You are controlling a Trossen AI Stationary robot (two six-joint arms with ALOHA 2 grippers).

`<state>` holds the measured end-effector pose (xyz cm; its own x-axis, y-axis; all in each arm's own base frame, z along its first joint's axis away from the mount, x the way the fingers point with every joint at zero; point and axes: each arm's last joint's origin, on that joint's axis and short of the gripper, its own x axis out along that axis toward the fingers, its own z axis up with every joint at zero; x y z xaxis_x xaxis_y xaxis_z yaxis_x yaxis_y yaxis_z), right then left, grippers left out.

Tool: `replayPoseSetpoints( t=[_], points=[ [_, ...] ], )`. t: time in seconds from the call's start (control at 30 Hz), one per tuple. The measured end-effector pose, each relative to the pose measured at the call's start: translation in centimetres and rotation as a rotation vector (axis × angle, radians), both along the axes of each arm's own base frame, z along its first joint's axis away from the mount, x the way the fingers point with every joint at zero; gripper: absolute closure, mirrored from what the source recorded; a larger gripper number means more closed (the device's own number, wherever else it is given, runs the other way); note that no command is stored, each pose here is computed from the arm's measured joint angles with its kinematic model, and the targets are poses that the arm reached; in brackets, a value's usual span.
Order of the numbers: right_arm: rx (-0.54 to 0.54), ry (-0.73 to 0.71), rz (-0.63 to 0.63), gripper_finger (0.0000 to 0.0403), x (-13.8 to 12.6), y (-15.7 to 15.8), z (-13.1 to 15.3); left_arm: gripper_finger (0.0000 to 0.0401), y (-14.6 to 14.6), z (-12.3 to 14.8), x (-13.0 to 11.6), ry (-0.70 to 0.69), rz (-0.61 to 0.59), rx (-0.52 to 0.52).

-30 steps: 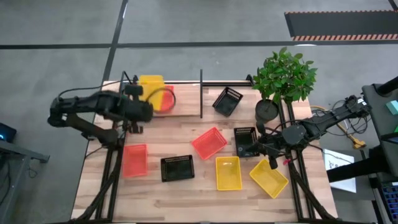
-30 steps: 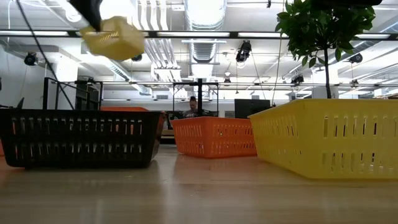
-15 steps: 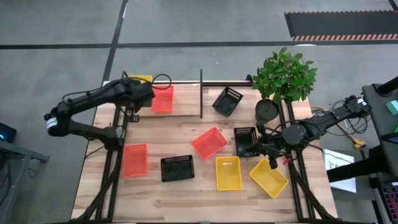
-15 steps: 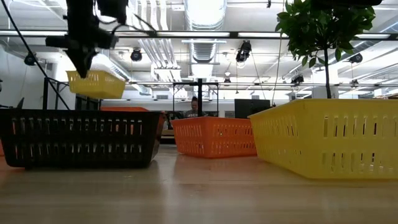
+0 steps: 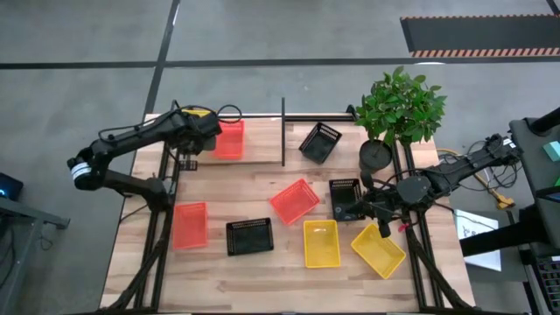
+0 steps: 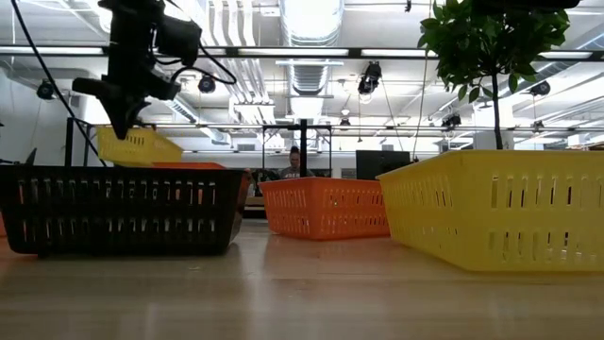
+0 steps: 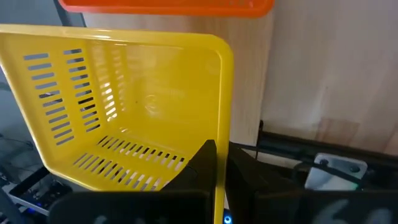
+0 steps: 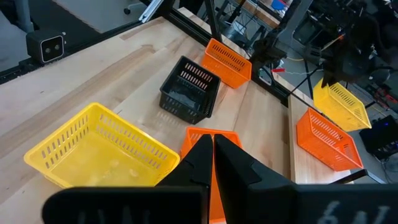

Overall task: Stack baskets on shelf by color
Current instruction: Put the left yellow bin on the shelf

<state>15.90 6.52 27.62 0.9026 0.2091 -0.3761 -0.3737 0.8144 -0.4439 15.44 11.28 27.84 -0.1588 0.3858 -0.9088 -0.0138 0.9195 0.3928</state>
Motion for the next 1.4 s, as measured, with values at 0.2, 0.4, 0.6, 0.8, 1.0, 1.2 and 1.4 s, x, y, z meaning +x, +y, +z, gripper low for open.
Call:
replayPoseSetpoints(
  t=[0.2,0.4,0.6,0.8,1.0,1.2,1.4],
  points=[
    [0.000,0.000,0.000,0.0394,0.0,0.0,0.0,0.0401,0.0,-0.7,0.0,0.008,-0.019,-0.004],
    [0.000,0.000,0.000,0.0394,0.0,0.0,0.0,0.0401,0.0,-1.7,-0.1,0.019,-0.021,-0.012],
    [0.004,0.001,-0.001,0.0394,0.0,0.0,0.0,0.0401,0.1,-2.0,0.1,0.001,-0.021,-0.001],
    [0.007,0.002,-0.003,0.0394,0.0,0.0,0.0,0.0401,-0.1,-3.0,-0.2,0.028,-0.021,-0.019],
    [0.008,0.002,-0.003,0.0394,0.0,0.0,0.0,0.0401,-0.3,-4.0,-0.5,0.058,-0.022,-0.038],
    [0.008,0.002,-0.003,0.0394,0.0,0.0,0.0,0.0391,-0.2,-4.1,-0.3,0.040,-0.022,-0.025],
    [0.007,0.002,-0.003,0.0394,0.0,0.0,0.0,0.0354,-0.1,-4.1,-0.2,0.032,-0.023,-0.019]
  ],
)
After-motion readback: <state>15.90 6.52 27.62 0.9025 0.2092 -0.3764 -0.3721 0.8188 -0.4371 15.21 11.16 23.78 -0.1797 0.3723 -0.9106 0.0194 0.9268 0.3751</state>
